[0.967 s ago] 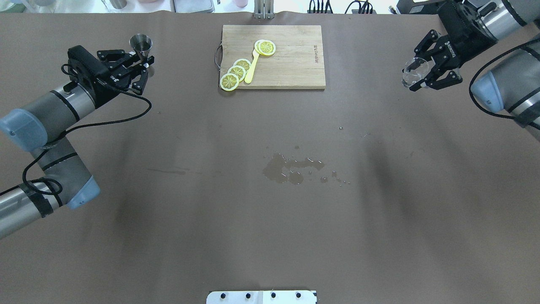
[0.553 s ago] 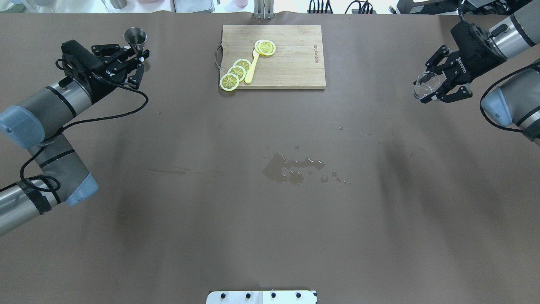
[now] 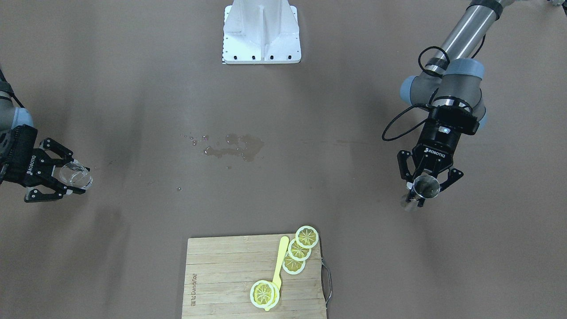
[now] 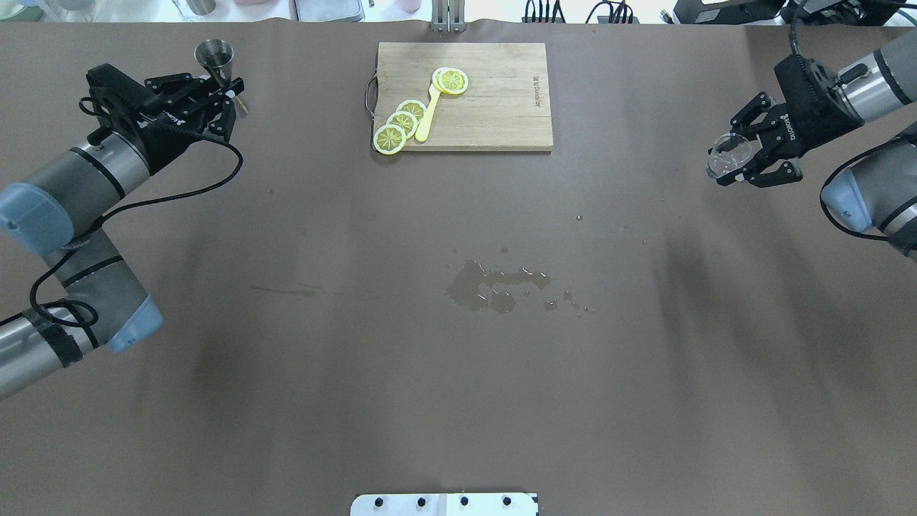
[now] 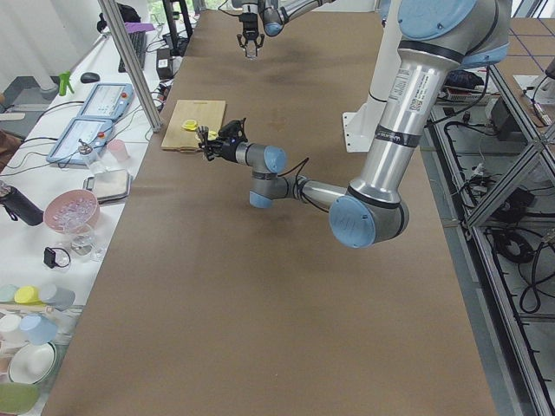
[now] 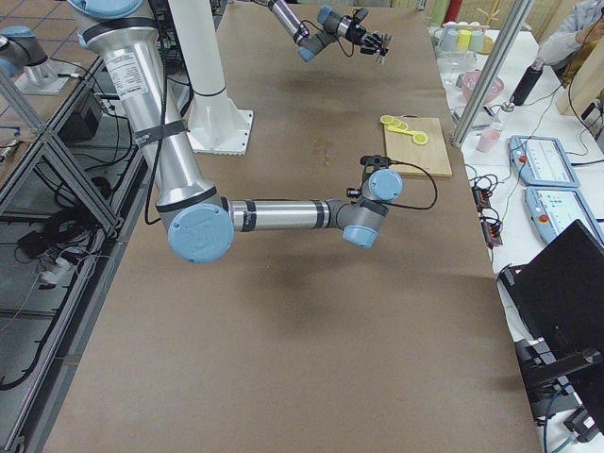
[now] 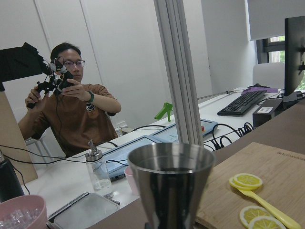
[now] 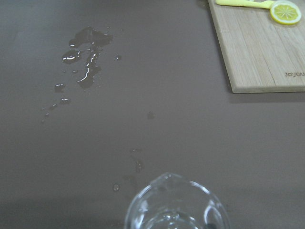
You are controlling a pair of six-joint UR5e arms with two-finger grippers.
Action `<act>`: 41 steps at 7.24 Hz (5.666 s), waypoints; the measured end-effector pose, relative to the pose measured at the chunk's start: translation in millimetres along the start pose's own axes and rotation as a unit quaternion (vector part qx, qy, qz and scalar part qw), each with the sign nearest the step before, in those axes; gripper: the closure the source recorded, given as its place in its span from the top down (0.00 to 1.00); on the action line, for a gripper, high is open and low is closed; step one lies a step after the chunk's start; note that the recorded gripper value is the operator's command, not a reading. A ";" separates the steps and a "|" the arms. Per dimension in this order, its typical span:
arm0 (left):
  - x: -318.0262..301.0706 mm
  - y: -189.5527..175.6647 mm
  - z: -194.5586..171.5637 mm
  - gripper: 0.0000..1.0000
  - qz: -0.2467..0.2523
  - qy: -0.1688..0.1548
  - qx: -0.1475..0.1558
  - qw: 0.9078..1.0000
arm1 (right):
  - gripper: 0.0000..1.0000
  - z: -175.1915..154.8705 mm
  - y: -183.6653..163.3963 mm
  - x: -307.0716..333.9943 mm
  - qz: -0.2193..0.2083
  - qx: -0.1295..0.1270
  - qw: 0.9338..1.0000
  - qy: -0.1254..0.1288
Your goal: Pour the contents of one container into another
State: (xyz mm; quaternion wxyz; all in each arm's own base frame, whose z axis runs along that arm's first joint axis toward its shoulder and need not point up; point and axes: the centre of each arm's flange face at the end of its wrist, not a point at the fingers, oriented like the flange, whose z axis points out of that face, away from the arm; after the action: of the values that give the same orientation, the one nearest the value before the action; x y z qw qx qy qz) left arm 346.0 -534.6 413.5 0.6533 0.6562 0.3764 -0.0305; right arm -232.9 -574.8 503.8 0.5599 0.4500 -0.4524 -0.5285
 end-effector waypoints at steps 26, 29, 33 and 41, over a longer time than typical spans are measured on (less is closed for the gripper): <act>108.4 95.1 -10.9 0.00 -0.056 -0.088 -0.092 0.990 | 0.99 100.6 55.3 -75.8 0.051 0.057 0.996 0.056; 117.7 98.7 -18.4 0.00 -0.060 -0.092 -0.077 0.991 | 0.99 91.2 53.3 -68.2 0.052 0.060 0.995 0.063; 129.0 104.7 -26.5 0.00 -0.062 -0.095 -0.065 0.991 | 0.99 82.9 46.5 -63.6 0.050 0.066 0.994 0.069; 139.8 111.3 -39.0 0.00 -0.058 -0.092 -0.054 0.993 | 0.99 83.8 37.3 -69.7 0.110 0.077 0.990 0.045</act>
State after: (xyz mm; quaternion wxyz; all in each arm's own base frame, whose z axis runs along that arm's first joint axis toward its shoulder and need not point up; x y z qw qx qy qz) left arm 487.7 -421.6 437.7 0.7166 0.5915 0.3534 -0.1082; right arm -310.5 -506.0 553.9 0.5982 0.4629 -0.5129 -0.4060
